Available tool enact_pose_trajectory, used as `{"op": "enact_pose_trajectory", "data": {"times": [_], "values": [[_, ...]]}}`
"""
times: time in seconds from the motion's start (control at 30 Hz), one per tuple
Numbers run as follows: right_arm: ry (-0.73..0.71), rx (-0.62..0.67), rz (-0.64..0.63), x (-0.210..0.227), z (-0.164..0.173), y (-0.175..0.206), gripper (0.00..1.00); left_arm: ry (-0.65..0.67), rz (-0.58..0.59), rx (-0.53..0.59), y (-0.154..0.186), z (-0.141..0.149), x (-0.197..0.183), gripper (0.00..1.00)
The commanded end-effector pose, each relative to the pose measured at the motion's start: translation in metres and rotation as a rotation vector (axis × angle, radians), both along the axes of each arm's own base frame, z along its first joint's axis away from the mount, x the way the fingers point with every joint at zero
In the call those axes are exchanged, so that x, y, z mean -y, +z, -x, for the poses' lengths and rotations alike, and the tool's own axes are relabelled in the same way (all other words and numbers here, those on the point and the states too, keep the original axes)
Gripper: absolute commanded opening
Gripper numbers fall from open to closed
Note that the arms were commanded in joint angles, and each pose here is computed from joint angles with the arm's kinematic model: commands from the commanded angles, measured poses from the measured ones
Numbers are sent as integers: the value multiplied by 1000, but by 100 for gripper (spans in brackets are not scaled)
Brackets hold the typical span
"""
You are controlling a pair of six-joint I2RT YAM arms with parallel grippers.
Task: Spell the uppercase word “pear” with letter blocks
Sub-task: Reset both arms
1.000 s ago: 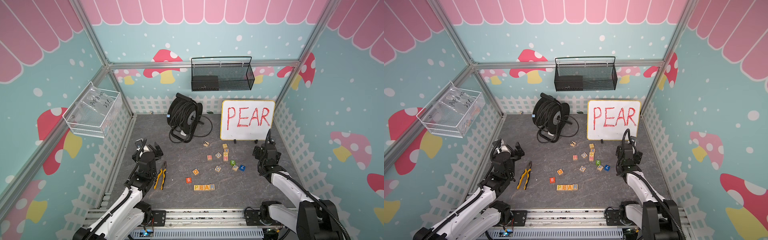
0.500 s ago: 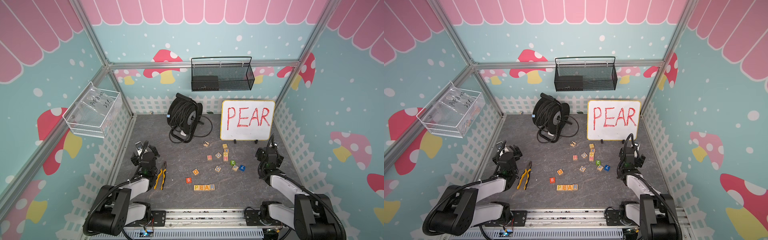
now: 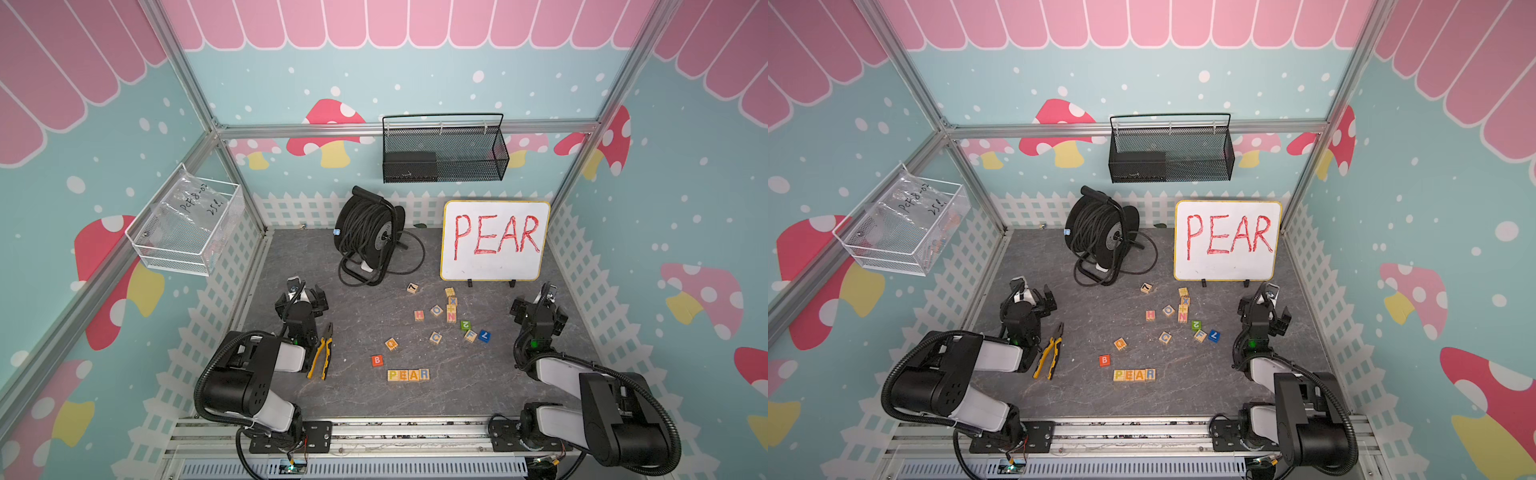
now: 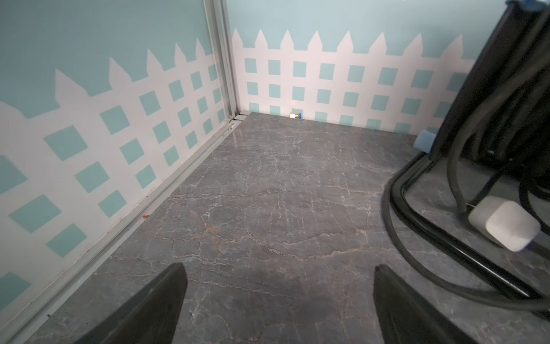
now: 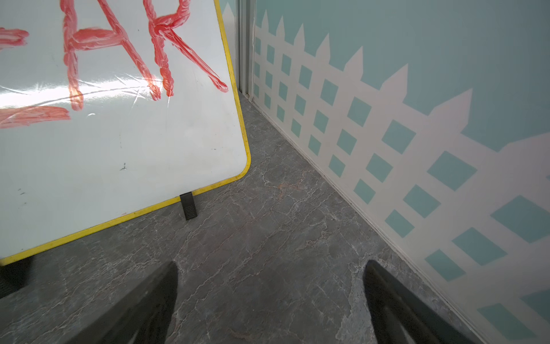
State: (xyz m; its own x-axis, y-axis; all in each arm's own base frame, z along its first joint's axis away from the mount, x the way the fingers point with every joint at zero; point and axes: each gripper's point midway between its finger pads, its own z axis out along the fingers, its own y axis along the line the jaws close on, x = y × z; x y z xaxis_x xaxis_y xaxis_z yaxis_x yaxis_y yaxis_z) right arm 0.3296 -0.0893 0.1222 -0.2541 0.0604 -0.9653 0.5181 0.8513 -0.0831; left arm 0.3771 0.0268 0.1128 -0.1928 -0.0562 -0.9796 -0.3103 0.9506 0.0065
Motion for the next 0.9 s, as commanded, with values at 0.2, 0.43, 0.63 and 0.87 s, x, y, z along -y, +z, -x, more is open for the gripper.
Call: {"op": "enact_pose_trajectory", "data": {"times": [0.2, 0.43, 0.63, 0.87], "values": [[108, 121, 61, -13, -15, 25, 99, -56, -13, -19, 8, -17, 7, 100], [236, 170, 78, -34, -22, 24, 99, -51, -11, -16, 8, -18, 6, 100], [341, 181, 109, -50, -26, 24, 99, -48, -14, -15, 8, -18, 5, 100], [358, 172, 130, -54, -29, 17, 99, -48, -14, -14, 9, -18, 5, 100]]}}
